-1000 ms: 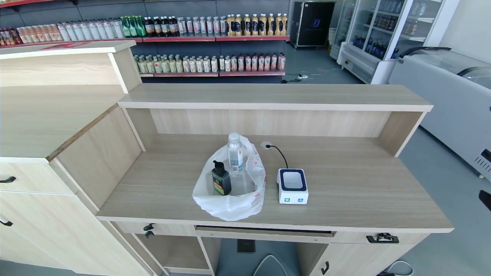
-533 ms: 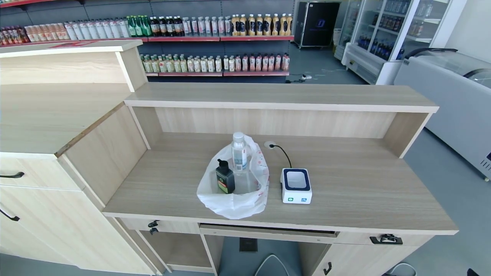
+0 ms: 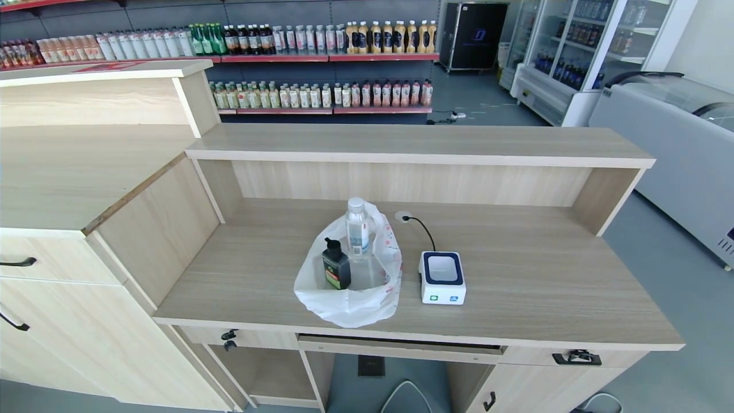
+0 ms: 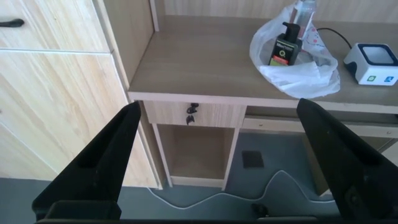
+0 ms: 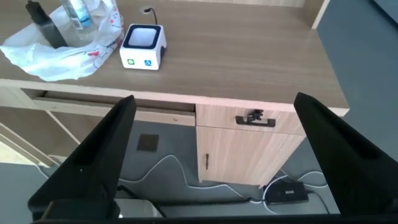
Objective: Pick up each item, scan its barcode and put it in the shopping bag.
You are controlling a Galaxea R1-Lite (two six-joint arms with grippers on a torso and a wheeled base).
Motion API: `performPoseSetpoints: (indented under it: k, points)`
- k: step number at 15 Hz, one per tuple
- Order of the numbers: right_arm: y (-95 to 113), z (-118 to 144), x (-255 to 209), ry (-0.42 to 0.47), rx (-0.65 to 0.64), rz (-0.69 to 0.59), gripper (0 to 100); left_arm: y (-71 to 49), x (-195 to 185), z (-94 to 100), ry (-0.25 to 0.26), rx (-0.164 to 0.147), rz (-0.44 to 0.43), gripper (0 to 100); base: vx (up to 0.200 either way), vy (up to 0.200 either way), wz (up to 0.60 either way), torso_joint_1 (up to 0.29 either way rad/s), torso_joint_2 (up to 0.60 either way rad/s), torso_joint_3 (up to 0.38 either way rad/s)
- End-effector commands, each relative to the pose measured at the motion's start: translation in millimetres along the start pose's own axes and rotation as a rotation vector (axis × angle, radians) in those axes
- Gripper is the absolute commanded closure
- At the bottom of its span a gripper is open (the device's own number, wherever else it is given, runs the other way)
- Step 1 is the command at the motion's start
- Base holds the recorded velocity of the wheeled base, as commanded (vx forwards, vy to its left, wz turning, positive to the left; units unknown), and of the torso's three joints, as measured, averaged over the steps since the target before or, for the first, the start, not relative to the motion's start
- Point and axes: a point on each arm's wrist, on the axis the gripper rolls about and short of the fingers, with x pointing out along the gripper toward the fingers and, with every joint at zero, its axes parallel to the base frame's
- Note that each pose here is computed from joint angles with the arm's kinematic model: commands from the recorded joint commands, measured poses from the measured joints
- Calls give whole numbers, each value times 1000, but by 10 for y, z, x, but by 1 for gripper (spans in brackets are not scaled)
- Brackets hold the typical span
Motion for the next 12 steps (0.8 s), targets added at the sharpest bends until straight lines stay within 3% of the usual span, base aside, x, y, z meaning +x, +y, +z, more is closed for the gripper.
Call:
performPoseSetpoints:
  k: [1,12]
  points:
    - [-1,-8,-24,-30,17,-12,0,0,1,0,2,0,0,0,0,0,0,0,0,0]
    - [-2,-9,-24,-29,48,-16,0,0,1,0,2,0,0,0,0,0,0,0,0,0]
